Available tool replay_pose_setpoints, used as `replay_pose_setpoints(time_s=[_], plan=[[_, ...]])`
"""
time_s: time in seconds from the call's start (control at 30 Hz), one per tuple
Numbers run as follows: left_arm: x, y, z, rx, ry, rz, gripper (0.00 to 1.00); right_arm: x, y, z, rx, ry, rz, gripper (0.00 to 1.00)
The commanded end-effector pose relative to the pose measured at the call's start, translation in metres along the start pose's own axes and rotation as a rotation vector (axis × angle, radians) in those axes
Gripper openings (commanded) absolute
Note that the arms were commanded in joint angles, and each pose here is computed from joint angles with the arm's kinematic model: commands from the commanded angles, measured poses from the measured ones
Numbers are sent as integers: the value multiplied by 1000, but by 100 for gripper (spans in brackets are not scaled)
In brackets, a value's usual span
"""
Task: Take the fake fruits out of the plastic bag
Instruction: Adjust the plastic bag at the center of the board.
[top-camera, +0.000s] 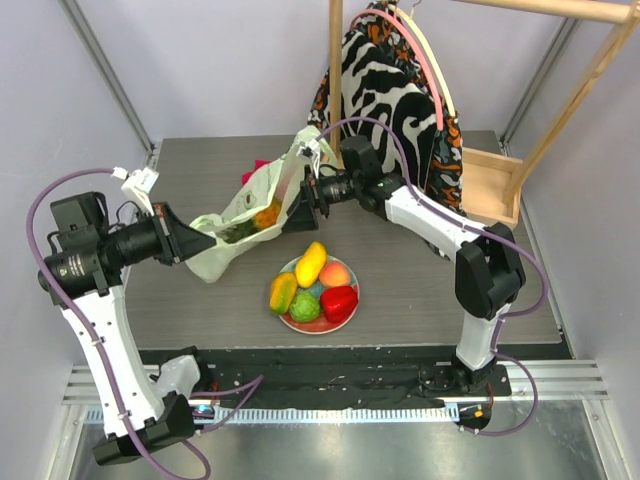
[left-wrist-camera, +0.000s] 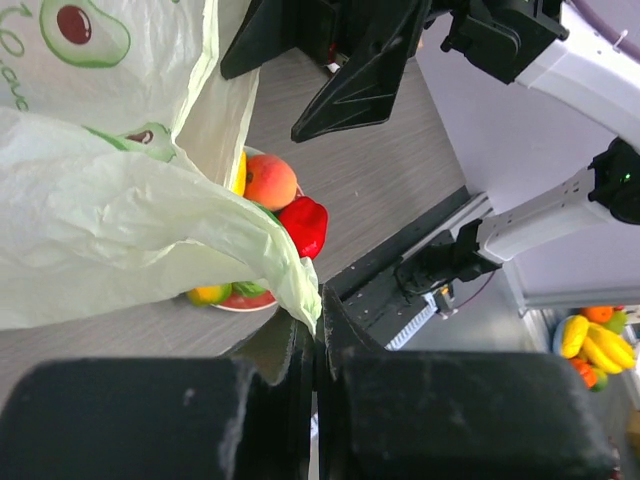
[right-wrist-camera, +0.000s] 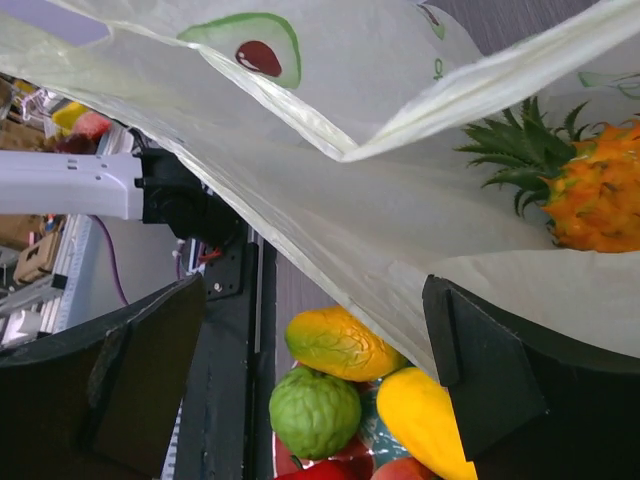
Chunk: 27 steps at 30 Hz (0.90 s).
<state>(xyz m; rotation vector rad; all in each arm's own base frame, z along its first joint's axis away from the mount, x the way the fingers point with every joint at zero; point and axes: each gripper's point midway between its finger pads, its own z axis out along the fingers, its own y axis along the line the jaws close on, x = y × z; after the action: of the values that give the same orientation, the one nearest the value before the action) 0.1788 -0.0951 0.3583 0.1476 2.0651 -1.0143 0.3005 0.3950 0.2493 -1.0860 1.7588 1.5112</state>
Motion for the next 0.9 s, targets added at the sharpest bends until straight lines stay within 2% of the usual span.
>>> replay_pose_setpoints(time_s=[0.0,0.13,0.2,0.27,0.3,0.37,0.4,0.5,0.67,0.7,0.87], plan=[[3,-9,-7,-1,11,44,0,-9,4,-2,-7,36,-123,99],[12,-8,-7,-7,23,48,0,-26,7,-3,-7,-2,-164,89],[17,-8,-7,-12,28,52,0,-37,10,-3,-6,-16,-191,75],[20,-9,-8,-13,29,51,0,-47,7,-4,29,-31,-224,67],[21,-10,-9,-12,28,55,0,-47,3,-4,45,-28,-225,57],[24,-10,-9,-15,30,55,0,-53,-10,-1,122,-21,-314,45],[24,-10,-9,-15,30,58,0,-41,-23,2,154,20,-298,32],[25,-11,-11,-23,28,63,0,-29,-38,9,218,107,-362,17],[25,-13,-11,-21,25,65,0,-5,-57,16,274,209,-396,13],[26,-13,-11,-18,27,65,0,-2,-63,15,298,234,-445,13],[38,-21,-12,17,45,42,0,7,-72,42,295,277,-601,23]])
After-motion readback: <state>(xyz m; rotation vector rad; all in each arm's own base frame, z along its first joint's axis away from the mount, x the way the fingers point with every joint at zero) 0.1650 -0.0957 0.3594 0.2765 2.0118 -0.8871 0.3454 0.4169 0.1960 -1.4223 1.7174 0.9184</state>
